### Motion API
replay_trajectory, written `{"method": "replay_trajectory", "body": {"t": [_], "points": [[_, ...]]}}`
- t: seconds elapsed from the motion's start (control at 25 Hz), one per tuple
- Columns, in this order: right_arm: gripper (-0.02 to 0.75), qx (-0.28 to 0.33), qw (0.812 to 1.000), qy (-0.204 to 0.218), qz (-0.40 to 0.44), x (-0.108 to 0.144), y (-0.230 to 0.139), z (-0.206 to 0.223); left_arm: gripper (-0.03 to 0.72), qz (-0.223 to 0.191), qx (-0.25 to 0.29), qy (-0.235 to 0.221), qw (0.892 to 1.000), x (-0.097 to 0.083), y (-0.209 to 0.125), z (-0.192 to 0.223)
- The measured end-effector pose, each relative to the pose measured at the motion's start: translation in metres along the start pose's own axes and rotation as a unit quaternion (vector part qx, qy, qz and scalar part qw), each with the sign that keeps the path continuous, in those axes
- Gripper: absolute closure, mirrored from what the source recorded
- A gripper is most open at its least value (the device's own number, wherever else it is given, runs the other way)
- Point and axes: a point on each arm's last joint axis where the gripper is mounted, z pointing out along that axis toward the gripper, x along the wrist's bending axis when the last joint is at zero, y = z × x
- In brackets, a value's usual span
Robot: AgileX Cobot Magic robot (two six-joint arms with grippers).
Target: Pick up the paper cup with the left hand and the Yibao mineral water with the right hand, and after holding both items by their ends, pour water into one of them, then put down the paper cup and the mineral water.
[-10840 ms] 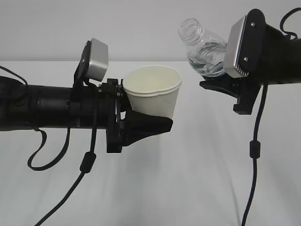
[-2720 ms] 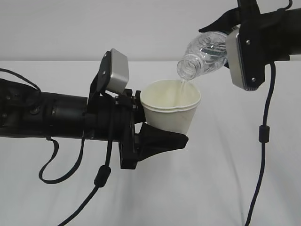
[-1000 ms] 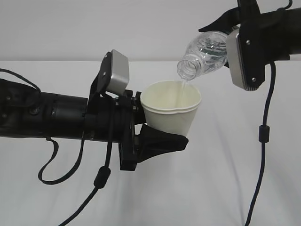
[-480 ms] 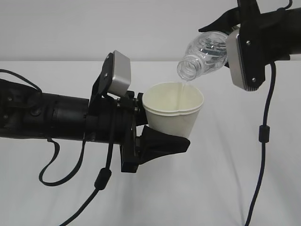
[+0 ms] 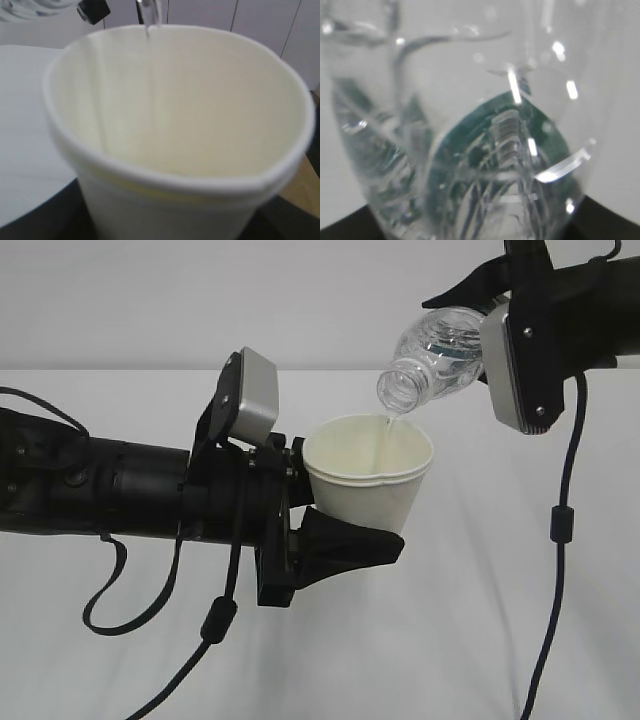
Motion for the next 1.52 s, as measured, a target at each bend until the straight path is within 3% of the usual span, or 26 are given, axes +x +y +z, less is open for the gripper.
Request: {"method": "replay_trajectory", "body": {"t": [1.52], "points": [[0.324, 0.000, 1.000, 0.000, -0.006, 0.0000, 0.0000, 0.0000, 0.224, 0.000, 0.000, -0.001, 1.000, -0.0001, -0.0001, 0.0000]]}}
